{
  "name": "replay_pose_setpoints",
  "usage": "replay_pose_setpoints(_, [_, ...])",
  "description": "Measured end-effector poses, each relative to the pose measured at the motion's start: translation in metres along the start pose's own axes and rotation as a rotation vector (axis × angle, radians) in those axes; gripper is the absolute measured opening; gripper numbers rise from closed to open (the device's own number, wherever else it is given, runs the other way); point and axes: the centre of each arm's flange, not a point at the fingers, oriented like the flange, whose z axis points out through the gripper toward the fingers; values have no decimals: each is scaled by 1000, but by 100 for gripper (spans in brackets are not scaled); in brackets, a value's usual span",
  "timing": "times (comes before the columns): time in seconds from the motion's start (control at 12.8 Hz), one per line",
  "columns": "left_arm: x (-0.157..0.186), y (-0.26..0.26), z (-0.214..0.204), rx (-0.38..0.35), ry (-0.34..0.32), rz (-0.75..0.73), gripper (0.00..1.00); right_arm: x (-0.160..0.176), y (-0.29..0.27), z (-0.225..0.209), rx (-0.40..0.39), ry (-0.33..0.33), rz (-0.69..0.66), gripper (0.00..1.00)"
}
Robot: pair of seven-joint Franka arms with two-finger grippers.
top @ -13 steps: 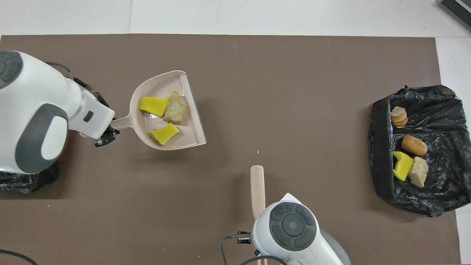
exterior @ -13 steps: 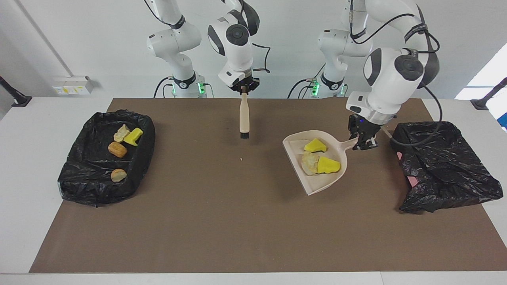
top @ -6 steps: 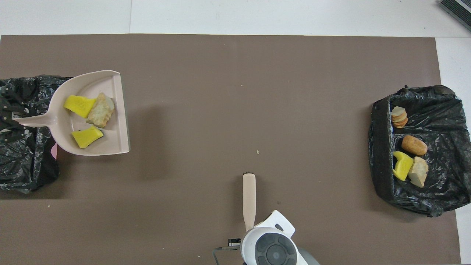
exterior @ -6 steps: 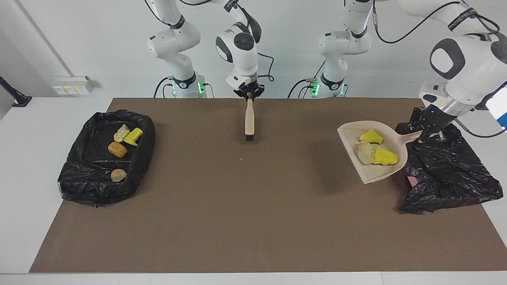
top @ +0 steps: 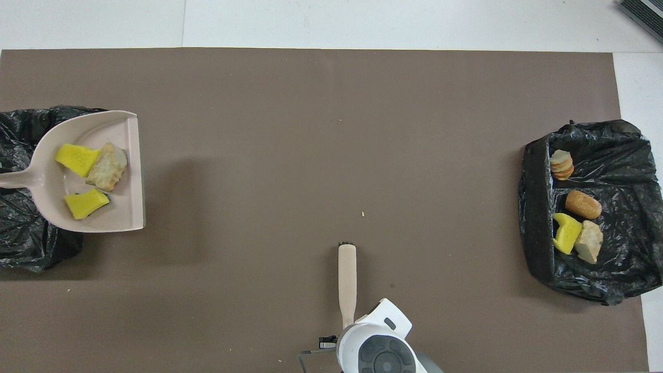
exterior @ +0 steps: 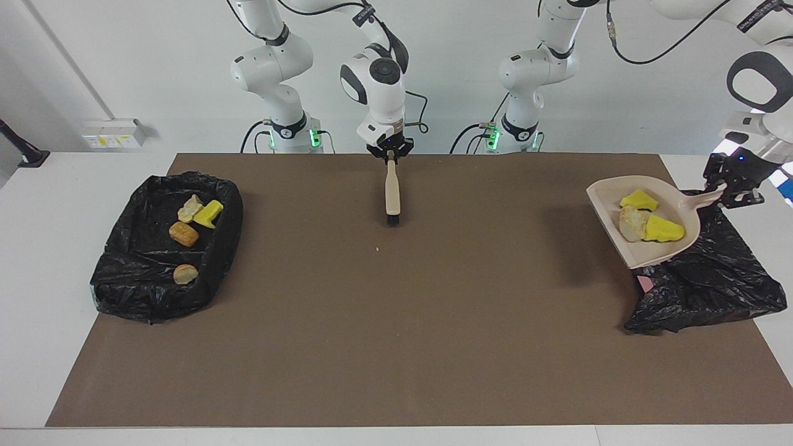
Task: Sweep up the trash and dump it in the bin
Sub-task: 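Tip the dustpan into the bag while the right gripper sets down the brush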
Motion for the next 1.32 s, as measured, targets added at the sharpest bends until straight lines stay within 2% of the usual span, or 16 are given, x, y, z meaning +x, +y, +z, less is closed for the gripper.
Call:
replay_pose_setpoints(0.23, [-40, 0, -4, 36, -158, -4, 31, 1, -1, 1, -8, 1, -7, 26])
replay_pose_setpoints(0.31, [-47, -1, -4, 38, -211, 8, 31, 2, -2, 1, -10, -3, -7, 32])
replay_pose_setpoints(0.39, [-49, -3, -4, 48, -252, 14, 31, 4, -4, 0, -11, -7, -7, 32])
replay_pose_setpoints(0.55, [-50, -8, -4, 72, -339, 7, 31, 10, -9, -9, -7, -13, -7, 48])
replay_pose_setpoints(0.7, [-46, -12, -2, 76, -429, -1, 31, 28, -9, -35, 17, -3, 15, 73])
replay_pose_setpoints(0.86, [-34, -15, 0, 75, -526, 10, 31, 52, 0, -66, 60, 36, 26, 98])
replay_pose_setpoints(1.09, [-10, -21, -8, 85, -694, 55, 31, 73, 26, -116, 86, 66, 33, 100])
replay_pose_setpoints(1.32, [-8, -20, -21, 94, -853, 93, 31, 99, 76, -172, 84, 77, 85, 100])
